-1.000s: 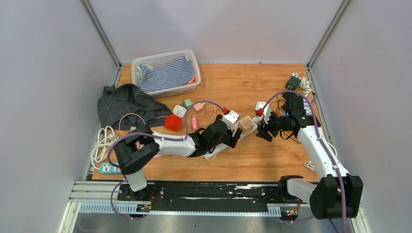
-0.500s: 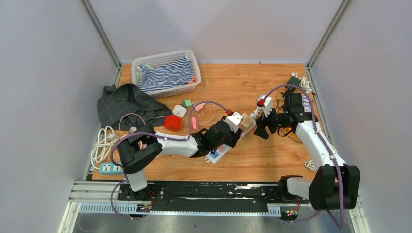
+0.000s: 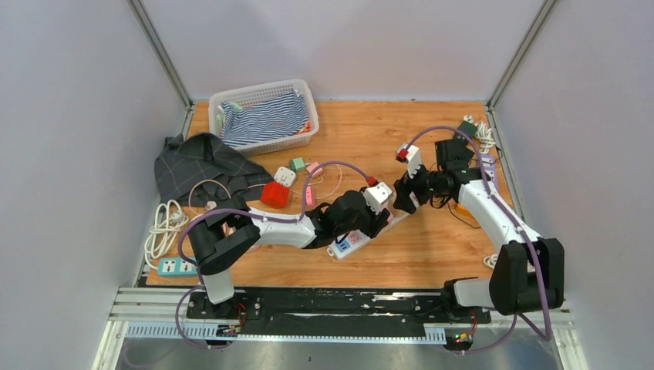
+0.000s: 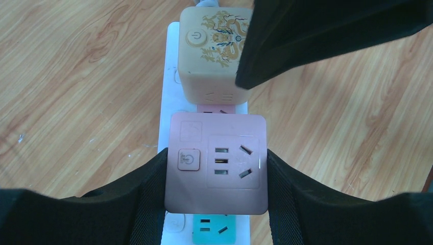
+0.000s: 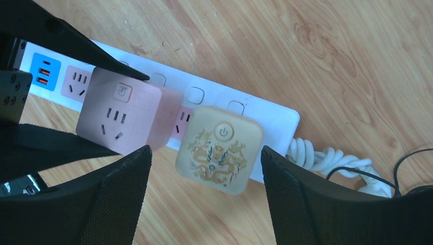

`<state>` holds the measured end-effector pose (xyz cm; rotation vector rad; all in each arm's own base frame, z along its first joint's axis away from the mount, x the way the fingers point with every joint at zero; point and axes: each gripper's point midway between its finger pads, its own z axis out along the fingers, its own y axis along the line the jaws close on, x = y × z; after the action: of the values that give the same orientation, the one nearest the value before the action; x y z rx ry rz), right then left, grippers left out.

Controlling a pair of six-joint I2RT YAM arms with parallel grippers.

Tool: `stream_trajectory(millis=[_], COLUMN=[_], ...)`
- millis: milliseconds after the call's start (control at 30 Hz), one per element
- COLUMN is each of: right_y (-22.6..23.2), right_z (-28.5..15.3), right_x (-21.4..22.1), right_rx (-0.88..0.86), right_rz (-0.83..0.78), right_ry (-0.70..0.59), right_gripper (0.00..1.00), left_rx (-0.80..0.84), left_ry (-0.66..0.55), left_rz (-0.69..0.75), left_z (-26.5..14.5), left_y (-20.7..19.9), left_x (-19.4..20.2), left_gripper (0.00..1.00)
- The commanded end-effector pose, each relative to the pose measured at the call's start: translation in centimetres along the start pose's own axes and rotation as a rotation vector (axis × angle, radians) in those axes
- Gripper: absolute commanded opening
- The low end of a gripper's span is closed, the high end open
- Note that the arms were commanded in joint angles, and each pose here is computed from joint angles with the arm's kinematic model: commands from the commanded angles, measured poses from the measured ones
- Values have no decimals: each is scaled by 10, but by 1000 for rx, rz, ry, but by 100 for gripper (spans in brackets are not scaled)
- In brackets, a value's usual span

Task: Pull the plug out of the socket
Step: Remove the plug from the socket.

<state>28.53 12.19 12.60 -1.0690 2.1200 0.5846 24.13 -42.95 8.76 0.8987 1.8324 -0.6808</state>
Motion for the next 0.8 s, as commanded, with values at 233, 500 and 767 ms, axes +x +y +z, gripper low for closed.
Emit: stream_trajectory(millis=[233, 500, 767], right_y=[-19, -12, -11], right_z=[23, 36, 40], right_x=[20, 35, 42], right_rx=[122, 122, 127], right_rz=[103, 74, 78], right_ry=[112, 196, 225], right_gripper=[76, 65, 43], left_rx=[42, -34, -195], left_ry=[42, 33, -10], left_rz=[-25, -63, -218], left_z=[6, 6, -3], left_y=[-12, 0, 23], left_x=[19, 20, 15], left_gripper=[0, 0, 0])
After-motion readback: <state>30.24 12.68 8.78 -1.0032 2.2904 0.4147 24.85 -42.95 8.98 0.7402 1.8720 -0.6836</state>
